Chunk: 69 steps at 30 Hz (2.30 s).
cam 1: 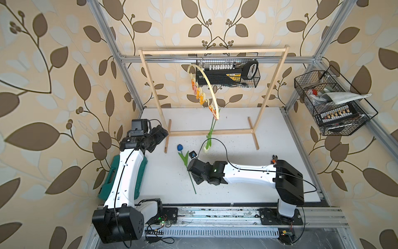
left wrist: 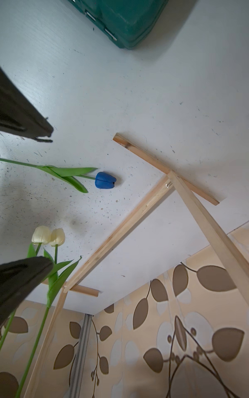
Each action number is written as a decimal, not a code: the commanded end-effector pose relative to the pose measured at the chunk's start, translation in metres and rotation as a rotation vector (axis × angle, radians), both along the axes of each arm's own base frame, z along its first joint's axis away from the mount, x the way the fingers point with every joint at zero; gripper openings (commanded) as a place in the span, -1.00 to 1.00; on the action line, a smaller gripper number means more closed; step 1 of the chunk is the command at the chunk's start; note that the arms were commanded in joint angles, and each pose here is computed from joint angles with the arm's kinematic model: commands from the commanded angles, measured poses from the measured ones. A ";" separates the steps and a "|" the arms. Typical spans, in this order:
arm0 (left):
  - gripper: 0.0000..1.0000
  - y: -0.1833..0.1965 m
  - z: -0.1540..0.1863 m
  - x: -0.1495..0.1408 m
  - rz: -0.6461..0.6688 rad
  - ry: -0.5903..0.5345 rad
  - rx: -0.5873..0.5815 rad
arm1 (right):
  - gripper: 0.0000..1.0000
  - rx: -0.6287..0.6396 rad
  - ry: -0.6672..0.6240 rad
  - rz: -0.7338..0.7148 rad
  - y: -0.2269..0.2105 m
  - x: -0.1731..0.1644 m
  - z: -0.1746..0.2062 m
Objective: Dry the flowers on a clothes hanger
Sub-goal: Pick up the flower at the center of the board.
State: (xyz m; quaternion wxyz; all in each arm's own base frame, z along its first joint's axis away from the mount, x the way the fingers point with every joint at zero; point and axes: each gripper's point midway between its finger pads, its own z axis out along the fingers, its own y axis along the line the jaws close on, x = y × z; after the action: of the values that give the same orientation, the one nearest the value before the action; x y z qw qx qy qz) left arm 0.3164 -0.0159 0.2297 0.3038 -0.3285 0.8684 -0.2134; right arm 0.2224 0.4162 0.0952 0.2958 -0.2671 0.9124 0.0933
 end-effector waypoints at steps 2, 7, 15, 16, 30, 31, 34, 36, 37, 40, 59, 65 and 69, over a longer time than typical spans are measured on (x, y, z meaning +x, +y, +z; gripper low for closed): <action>0.76 0.014 -0.001 -0.018 0.073 -0.008 0.042 | -0.23 -0.068 0.012 0.041 0.017 0.005 -0.021; 0.75 0.019 0.004 -0.032 0.098 -0.034 0.057 | -0.23 -0.076 0.092 0.053 0.035 0.011 -0.053; 0.75 0.013 0.003 -0.031 0.058 -0.019 0.050 | -0.37 -0.072 0.127 0.054 0.051 0.019 -0.069; 0.75 0.013 0.003 -0.030 0.056 -0.021 0.047 | -0.40 -0.077 0.131 0.050 0.050 0.020 -0.071; 0.69 0.005 0.010 -0.025 0.018 -0.045 0.015 | -0.63 -0.108 0.180 -0.028 0.037 0.037 -0.096; 0.69 0.004 0.010 -0.024 0.014 -0.044 0.013 | -0.63 -0.109 0.183 -0.029 0.037 0.037 -0.097; 0.67 0.002 0.010 -0.024 0.003 -0.044 0.008 | -0.89 -0.125 0.191 -0.037 0.035 0.037 -0.099; 0.67 -0.001 0.012 -0.023 -0.017 -0.051 -0.002 | -1.00 -0.130 0.192 -0.050 0.032 0.038 -0.096; 0.66 -0.003 0.012 -0.023 -0.028 -0.053 -0.006 | -1.00 -0.130 0.190 -0.057 0.030 0.038 -0.093; 0.64 -0.007 0.013 -0.023 -0.057 -0.055 -0.011 | -1.00 -0.100 0.179 -0.065 0.027 0.039 -0.076; 0.54 -0.079 0.046 -0.029 -0.407 -0.234 -0.021 | -1.00 0.819 0.480 -0.284 -0.051 0.025 0.103; 0.52 -0.109 0.076 -0.053 -0.562 -0.365 0.013 | -1.00 1.064 0.653 -0.425 -0.091 0.000 0.115; 0.51 -0.130 0.094 -0.066 -0.667 -0.455 -0.031 | -1.00 1.196 0.690 -0.527 -0.121 -0.003 0.129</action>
State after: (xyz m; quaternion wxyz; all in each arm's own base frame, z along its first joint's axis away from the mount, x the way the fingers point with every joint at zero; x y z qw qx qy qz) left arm 0.2555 -0.1295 0.2894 0.3571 -0.0415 0.8660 -0.3475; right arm 0.2186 0.3011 0.1923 0.1249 0.1562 0.8320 0.5175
